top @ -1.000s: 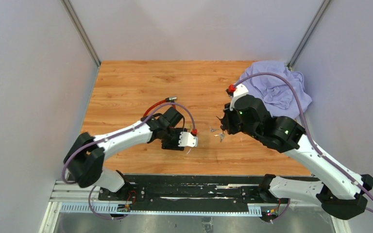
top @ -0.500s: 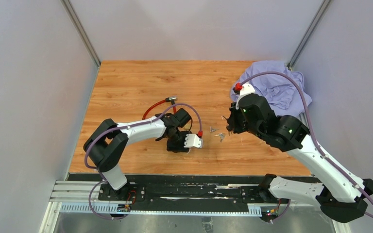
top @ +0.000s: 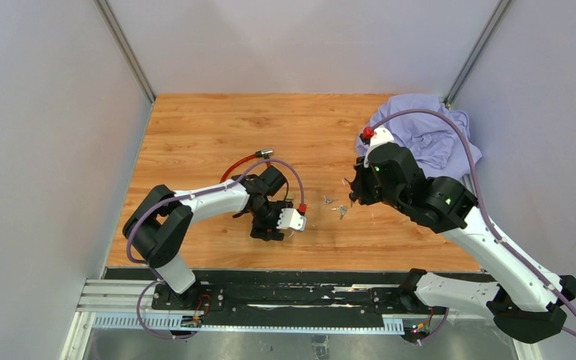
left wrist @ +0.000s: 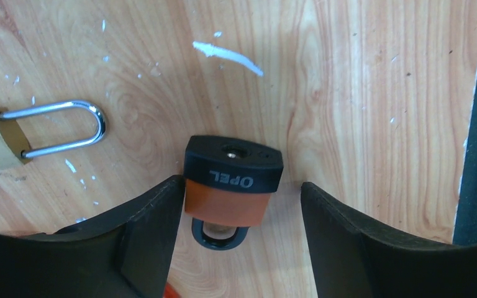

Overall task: Unlock with the key
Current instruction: Place the lock at the center of the board, then pick up the lock from the center of the board.

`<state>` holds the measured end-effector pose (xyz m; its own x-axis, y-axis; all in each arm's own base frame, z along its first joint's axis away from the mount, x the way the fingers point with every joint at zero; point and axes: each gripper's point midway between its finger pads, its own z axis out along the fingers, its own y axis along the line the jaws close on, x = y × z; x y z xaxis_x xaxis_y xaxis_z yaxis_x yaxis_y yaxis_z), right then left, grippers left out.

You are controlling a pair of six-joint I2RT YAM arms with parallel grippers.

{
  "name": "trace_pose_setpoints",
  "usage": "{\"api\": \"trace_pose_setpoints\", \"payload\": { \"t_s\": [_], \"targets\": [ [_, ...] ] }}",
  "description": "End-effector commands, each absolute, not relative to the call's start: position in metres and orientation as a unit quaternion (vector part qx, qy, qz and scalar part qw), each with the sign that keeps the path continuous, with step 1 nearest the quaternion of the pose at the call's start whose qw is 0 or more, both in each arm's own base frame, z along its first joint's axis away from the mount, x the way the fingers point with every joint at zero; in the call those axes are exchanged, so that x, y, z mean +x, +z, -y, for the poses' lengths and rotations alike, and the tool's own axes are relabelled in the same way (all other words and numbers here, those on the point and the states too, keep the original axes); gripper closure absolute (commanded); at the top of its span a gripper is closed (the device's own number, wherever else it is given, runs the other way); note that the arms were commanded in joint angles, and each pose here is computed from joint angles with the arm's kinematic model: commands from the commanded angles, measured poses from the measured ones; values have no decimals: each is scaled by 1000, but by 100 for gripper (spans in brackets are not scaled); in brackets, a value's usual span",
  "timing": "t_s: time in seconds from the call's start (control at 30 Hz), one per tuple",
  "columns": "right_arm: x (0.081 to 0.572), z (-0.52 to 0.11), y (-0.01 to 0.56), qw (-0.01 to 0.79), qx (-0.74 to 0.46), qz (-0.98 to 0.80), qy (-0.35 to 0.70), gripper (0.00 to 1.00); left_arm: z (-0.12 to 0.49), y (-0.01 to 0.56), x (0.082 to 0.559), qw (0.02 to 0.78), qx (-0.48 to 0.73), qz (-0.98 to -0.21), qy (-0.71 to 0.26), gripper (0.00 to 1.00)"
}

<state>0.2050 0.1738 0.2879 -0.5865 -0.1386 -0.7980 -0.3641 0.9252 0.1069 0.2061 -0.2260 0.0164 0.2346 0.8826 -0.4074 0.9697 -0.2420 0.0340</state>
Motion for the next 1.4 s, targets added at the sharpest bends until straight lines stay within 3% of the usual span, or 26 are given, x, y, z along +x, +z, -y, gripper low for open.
{"api": "trace_pose_setpoints", "payload": {
  "t_s": [0.0,0.23,0.4,0.47,0.77,0.93,1.1,1.37],
  "targets": [
    [207,-168,301,446,-123,-876,136,99,214,7,205,129,772,-599,-170,28],
    [208,-173,302,444,-128,-875,143,99,220,8,205,143,770,-593,-187,28],
    [208,-173,302,445,-128,-875,142,99,219,5,206,137,771,-594,-184,37],
    [209,-173,301,445,-126,-875,143,99,219,6,207,138,770,-595,-184,45],
    [208,-183,298,437,-138,-875,156,99,218,41,206,161,764,-601,-171,98],
    [210,-196,309,434,-163,-869,172,99,217,123,233,218,756,-601,-138,100],
    [211,-221,325,421,-200,-860,208,99,221,232,260,351,740,-566,-86,100],
    [198,-257,354,403,-262,-828,290,99,216,332,236,523,708,-472,-57,100]
  ]
}}
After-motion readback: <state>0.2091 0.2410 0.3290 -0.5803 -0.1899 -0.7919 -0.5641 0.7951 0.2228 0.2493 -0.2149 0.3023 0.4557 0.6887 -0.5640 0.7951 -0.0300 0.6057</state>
